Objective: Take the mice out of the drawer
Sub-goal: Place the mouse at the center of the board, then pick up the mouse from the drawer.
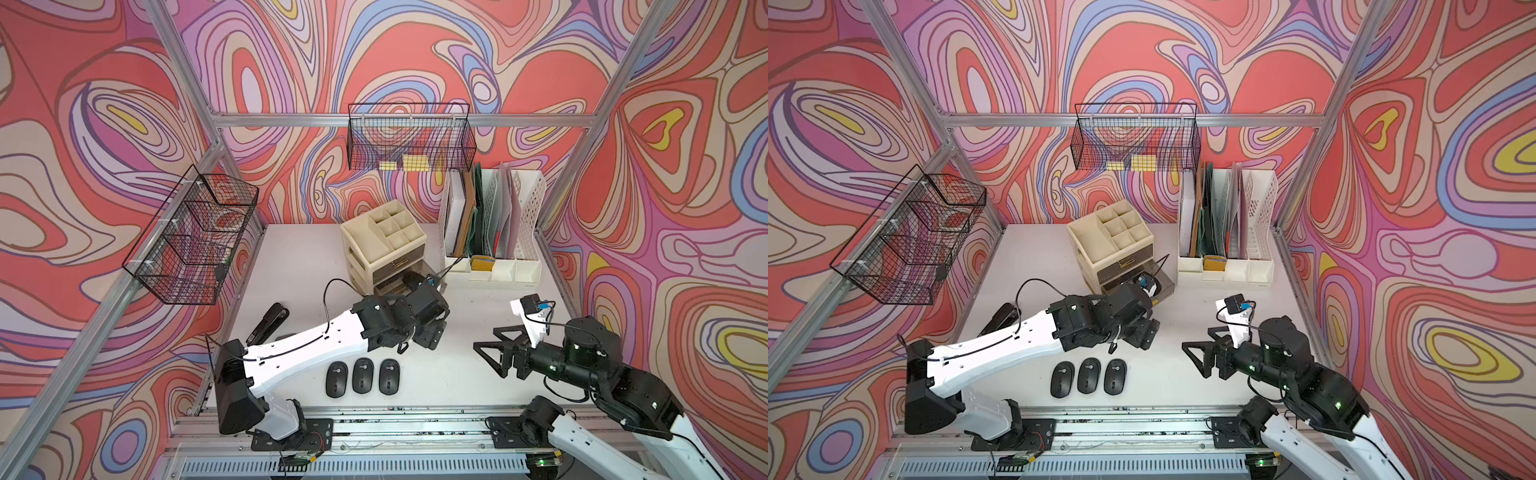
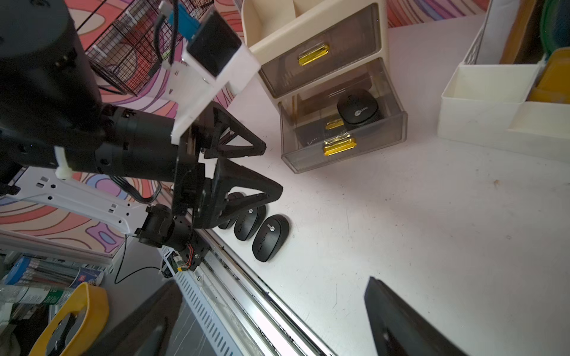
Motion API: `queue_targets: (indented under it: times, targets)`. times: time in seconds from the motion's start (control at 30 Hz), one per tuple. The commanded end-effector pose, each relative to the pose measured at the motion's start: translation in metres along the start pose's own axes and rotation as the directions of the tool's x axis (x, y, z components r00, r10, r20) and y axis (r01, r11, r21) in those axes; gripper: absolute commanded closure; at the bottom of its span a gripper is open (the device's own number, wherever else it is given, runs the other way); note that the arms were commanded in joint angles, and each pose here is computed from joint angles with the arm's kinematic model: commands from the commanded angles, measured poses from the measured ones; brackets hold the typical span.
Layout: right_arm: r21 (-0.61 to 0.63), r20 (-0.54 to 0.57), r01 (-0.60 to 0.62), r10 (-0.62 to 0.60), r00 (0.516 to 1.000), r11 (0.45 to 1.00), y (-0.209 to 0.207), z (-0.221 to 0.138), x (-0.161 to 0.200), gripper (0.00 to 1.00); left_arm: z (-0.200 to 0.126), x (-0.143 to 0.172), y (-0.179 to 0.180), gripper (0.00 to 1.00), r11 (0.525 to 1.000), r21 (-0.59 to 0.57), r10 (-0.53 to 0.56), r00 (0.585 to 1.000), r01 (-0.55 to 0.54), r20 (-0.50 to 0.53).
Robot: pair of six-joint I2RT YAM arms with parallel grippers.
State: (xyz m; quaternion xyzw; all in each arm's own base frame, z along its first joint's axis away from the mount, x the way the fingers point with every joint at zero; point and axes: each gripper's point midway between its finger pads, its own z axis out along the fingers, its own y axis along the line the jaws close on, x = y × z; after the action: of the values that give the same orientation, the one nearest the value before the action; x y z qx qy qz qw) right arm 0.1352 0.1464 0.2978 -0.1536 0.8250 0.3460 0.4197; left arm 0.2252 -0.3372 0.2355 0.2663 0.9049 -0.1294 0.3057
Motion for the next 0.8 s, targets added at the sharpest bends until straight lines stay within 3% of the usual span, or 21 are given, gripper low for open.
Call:
queue_targets:
  times: [0.0, 0.17, 0.33, 0.4, 0.53, 0.7, 0.77]
  targets:
    - [0.046, 0.079, 0.007, -0.010, 0.997, 0.999, -0.006, -0.008, -0.013, 0.02, 0.010, -0.003, 0.007, 0.21, 0.990, 0.002, 0.138, 0.988, -0.138, -0.073]
    - [0.104, 0.096, 0.008, -0.018, 0.995, 0.995, -0.016, -0.016, -0.013, 0.02, 0.023, -0.027, 0.006, 0.27, 0.982, 0.067, 0.184, 0.979, -0.179, -0.083]
    - [0.164, 0.120, 0.007, -0.027, 0.992, 0.986, -0.027, -0.024, -0.012, 0.02, 0.042, -0.046, 0.015, 0.38, 0.978, 0.050, 0.205, 0.973, -0.201, -0.102]
    - [0.176, 0.136, 0.005, -0.030, 0.990, 0.984, -0.030, -0.027, -0.012, 0.02, 0.052, -0.052, 0.020, 0.52, 0.978, 0.040, 0.208, 0.972, -0.205, -0.107]
    - [0.178, 0.145, -0.002, -0.024, 0.989, 0.984, -0.033, -0.026, -0.007, 0.02, 0.072, -0.064, 0.032, 0.67, 0.978, 0.021, 0.210, 0.972, -0.209, -0.104]
    - [0.180, 0.140, -0.005, -0.021, 0.990, 0.984, -0.034, -0.024, -0.006, 0.02, 0.100, -0.076, 0.052, 0.97, 0.979, -0.011, 0.202, 0.974, -0.204, -0.105]
    - [0.180, 0.138, -0.003, -0.022, 0.990, 0.984, -0.035, -0.023, -0.005, 0.02, 0.110, -0.079, 0.057, 1.00, 0.977, -0.020, 0.211, 0.972, -0.214, -0.101]
